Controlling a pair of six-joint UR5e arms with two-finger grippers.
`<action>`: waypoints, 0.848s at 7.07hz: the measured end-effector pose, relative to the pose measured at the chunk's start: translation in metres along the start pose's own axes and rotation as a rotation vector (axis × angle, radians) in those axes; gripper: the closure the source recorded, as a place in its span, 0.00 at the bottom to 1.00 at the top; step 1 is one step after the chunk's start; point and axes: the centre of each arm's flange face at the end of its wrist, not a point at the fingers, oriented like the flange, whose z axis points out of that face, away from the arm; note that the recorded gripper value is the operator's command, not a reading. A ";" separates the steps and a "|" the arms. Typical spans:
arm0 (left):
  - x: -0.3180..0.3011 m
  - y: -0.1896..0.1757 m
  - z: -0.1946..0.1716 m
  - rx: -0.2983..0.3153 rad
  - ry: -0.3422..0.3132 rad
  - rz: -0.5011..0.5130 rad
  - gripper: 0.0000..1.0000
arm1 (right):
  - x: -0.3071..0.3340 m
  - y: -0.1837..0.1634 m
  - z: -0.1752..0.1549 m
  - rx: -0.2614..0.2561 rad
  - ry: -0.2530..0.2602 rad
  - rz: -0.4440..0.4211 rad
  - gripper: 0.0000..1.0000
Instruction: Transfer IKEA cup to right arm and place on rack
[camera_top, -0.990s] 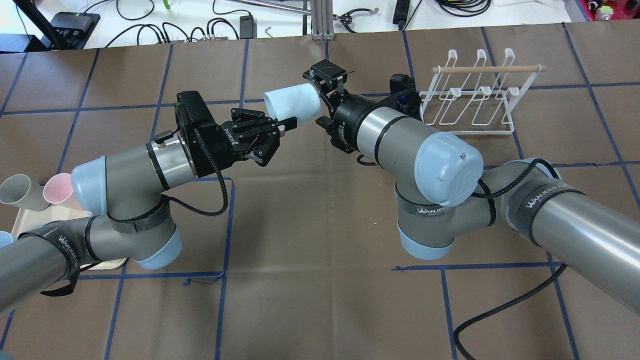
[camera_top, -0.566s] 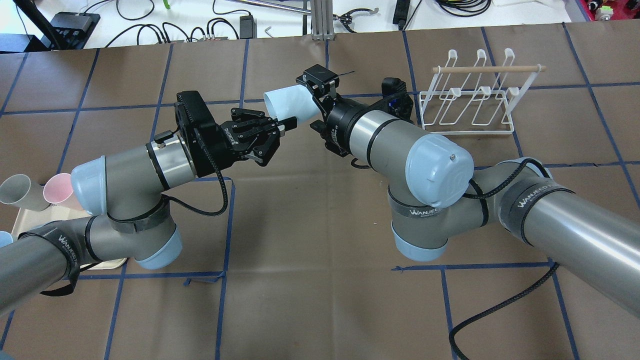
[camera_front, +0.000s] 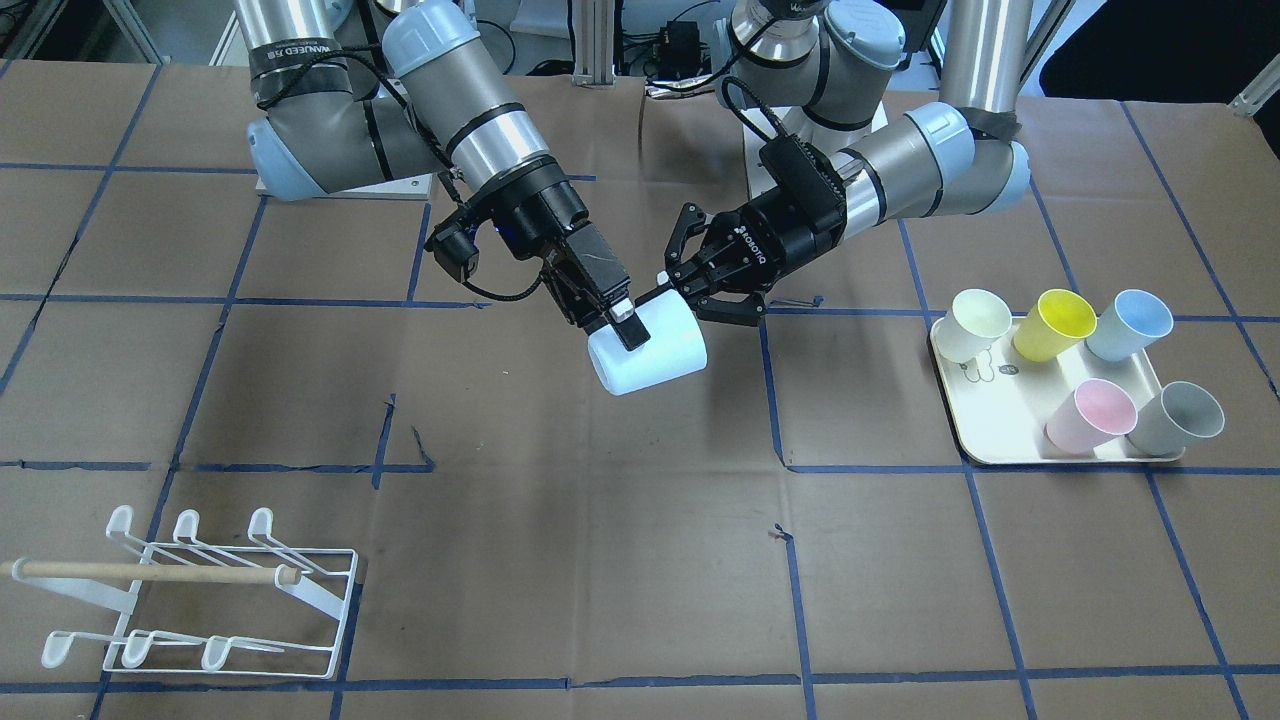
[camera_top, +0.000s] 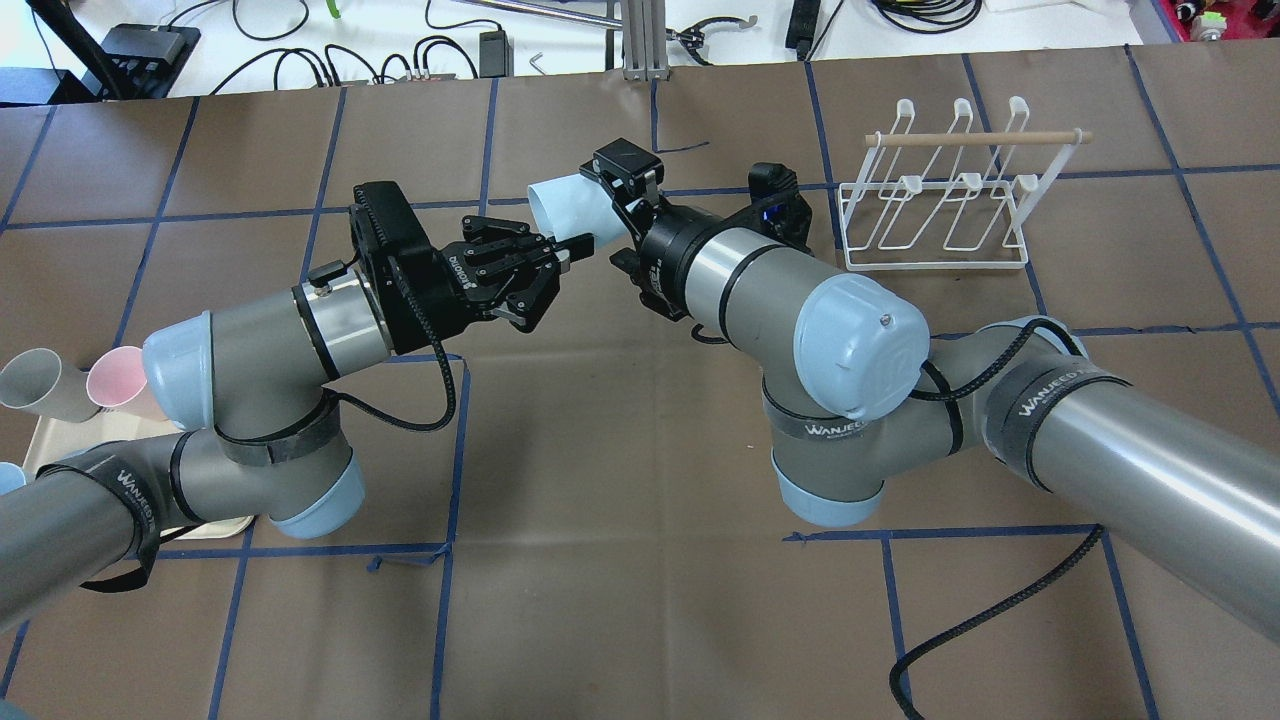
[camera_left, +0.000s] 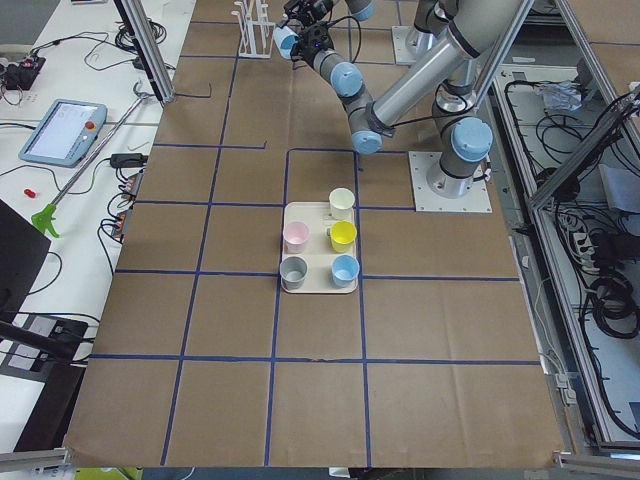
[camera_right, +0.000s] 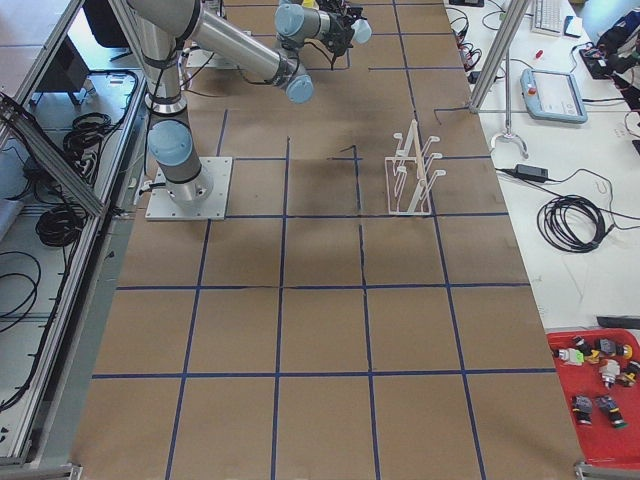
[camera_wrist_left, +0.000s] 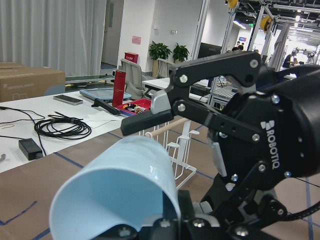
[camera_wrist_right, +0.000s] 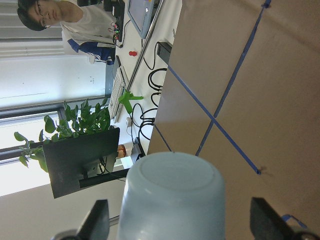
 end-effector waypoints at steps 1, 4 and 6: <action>0.000 0.000 0.000 0.000 0.000 0.000 1.00 | -0.001 0.000 0.001 0.000 -0.001 -0.001 0.09; 0.000 0.000 0.000 0.000 0.000 -0.002 1.00 | -0.002 0.002 0.002 -0.008 -0.003 -0.003 0.34; 0.000 0.000 0.000 0.000 0.000 -0.002 0.99 | -0.002 0.002 0.002 -0.013 -0.002 -0.006 0.44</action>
